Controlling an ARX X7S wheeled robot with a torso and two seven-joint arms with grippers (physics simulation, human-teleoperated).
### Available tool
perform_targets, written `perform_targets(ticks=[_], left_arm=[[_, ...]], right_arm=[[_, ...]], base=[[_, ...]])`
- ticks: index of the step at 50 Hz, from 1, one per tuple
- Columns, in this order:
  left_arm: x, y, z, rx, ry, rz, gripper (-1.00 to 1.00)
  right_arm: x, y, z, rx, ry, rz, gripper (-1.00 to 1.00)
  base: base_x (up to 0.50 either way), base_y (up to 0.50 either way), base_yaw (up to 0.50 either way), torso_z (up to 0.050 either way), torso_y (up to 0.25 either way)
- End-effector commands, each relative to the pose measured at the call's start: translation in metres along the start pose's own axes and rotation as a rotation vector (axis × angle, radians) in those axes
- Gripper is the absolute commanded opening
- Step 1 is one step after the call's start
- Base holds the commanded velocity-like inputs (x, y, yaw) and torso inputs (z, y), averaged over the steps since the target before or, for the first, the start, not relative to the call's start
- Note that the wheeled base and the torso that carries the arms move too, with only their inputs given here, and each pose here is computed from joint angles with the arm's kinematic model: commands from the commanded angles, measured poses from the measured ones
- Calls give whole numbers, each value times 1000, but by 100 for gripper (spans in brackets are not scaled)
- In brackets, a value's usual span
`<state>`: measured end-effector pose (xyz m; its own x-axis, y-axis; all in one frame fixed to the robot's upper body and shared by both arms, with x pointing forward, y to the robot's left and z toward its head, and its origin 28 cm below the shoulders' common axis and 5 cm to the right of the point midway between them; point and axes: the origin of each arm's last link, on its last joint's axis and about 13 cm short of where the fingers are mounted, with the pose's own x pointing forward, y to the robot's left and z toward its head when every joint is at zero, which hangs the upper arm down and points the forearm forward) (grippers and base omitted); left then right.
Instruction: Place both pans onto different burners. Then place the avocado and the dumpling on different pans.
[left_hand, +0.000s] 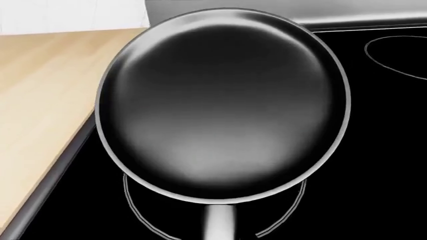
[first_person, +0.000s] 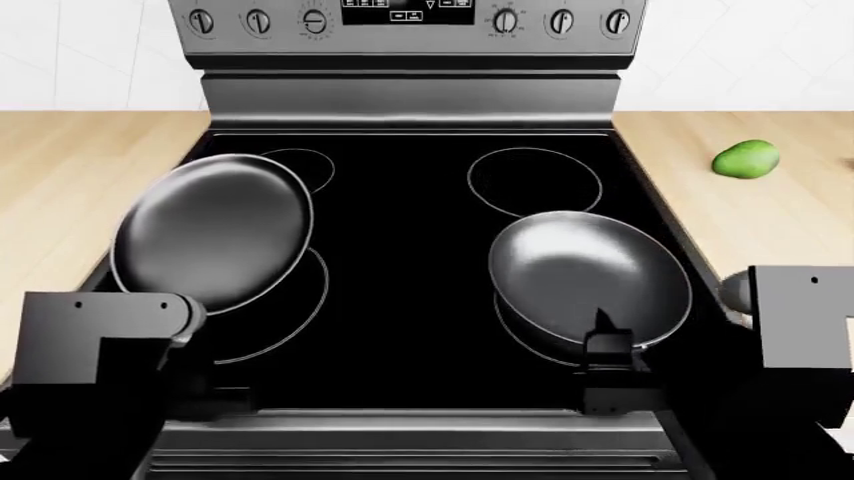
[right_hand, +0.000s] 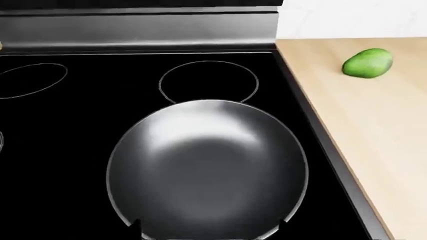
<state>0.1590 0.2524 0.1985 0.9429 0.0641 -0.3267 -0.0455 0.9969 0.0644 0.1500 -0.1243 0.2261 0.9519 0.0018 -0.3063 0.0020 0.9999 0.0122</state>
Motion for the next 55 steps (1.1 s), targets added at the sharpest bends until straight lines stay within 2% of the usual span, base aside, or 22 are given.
perform_targets(ticks=[1,5,9,16,41,46,47,55], left_arm=[[8,9,17,-4,-58,77,-100],[13,11,21,11,-50,90,-100],[19,11,14,27,-36,93,-100],[24,11,8,37,-5,81,-100],[28,8,-17,16,68,64,-100],[26,7,-15,18,77,50,-100],[26,6,-15,18,77,45,100],[23,7,-7,22,60,38,100]], right_arm=[[-23,1,41,-37,-165,-1,100],[-30,0,58,-41,-226,-16,100],[-35,-3,70,-38,-274,-32,100],[-37,-7,81,-26,-307,-54,100],[-30,-9,77,-11,-292,-56,100],[-29,-9,76,-10,-290,-55,100],[-29,-9,76,-10,-290,-55,100],[-29,-9,75,-9,-288,-52,100]], base=[[0,0,0,0,0],[0,0,0,0,3],[0,0,-1,0,3],[0,0,0,1,1],[0,0,0,1,2],[0,0,-1,0,2],[0,0,0,0,0],[0,0,0,0,0]])
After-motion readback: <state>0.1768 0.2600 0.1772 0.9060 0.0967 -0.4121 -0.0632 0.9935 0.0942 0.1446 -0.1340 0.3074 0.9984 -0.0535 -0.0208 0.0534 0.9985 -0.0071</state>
